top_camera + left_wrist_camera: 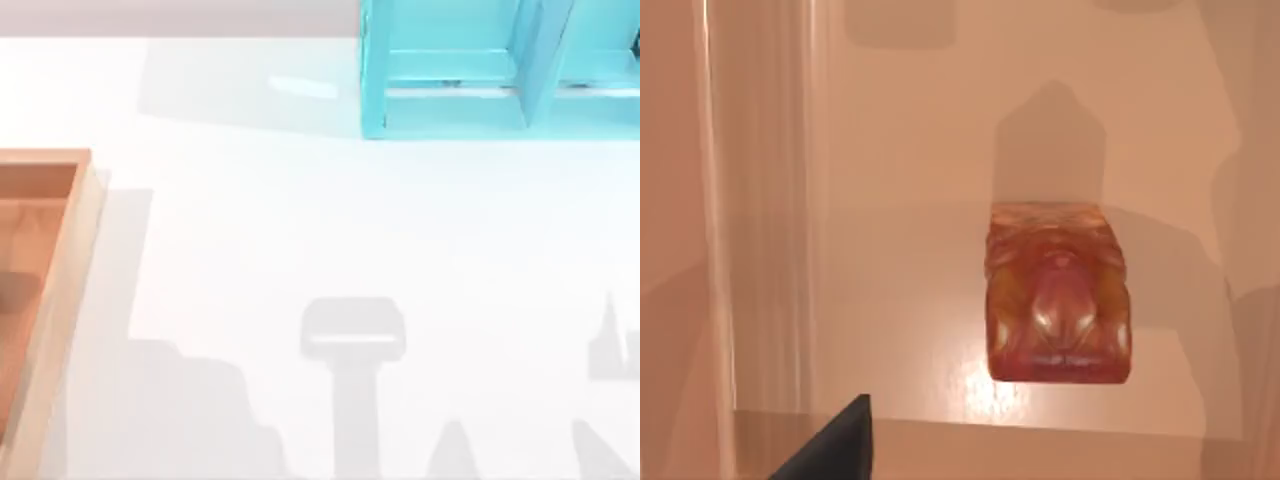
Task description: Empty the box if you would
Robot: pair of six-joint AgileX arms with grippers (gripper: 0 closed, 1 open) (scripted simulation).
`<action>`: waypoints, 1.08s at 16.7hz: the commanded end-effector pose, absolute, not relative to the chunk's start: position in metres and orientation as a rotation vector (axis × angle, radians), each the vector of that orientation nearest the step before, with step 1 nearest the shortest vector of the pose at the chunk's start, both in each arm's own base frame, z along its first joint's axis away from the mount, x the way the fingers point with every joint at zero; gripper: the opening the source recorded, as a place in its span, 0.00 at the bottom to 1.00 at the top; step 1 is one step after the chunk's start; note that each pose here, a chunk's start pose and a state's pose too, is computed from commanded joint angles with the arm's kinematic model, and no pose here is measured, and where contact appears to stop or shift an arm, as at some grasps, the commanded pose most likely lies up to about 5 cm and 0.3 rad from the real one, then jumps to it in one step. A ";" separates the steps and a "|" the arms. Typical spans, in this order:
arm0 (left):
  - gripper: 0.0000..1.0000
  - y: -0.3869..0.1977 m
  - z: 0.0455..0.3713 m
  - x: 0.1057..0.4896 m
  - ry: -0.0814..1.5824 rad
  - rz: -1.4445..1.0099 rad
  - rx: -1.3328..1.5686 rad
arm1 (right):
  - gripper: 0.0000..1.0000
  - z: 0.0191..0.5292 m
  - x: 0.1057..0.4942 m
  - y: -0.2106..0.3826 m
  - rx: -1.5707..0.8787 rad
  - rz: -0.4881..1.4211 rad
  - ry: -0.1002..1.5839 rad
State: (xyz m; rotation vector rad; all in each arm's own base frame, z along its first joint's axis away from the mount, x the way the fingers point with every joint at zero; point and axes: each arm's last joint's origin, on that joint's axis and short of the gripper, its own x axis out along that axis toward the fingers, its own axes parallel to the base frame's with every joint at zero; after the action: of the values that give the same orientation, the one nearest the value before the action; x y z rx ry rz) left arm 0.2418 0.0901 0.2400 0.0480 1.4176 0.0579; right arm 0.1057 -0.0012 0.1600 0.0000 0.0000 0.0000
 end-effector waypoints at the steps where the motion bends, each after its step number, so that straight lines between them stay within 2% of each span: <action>1: 1.00 0.096 0.238 0.249 1.468 0.046 0.036 | 1.00 0.160 0.106 -0.001 0.000 0.000 0.000; 5: 1.00 0.110 0.231 0.262 1.570 0.017 0.008 | 1.00 0.160 0.106 -0.001 0.000 0.000 0.000; 11: 1.00 0.110 0.227 0.263 1.570 0.015 0.010 | 1.00 0.160 0.106 -0.001 0.000 0.000 0.000; 18: 1.00 0.116 0.163 0.270 1.569 0.017 0.008 | 1.00 0.160 0.106 -0.001 0.000 0.000 0.000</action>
State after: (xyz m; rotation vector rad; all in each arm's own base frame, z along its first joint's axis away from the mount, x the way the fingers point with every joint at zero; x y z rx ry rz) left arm 0.2697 0.1155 0.1627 0.0083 1.5692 0.0174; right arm 0.1057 -0.0012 0.1600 0.0000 0.0000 0.0000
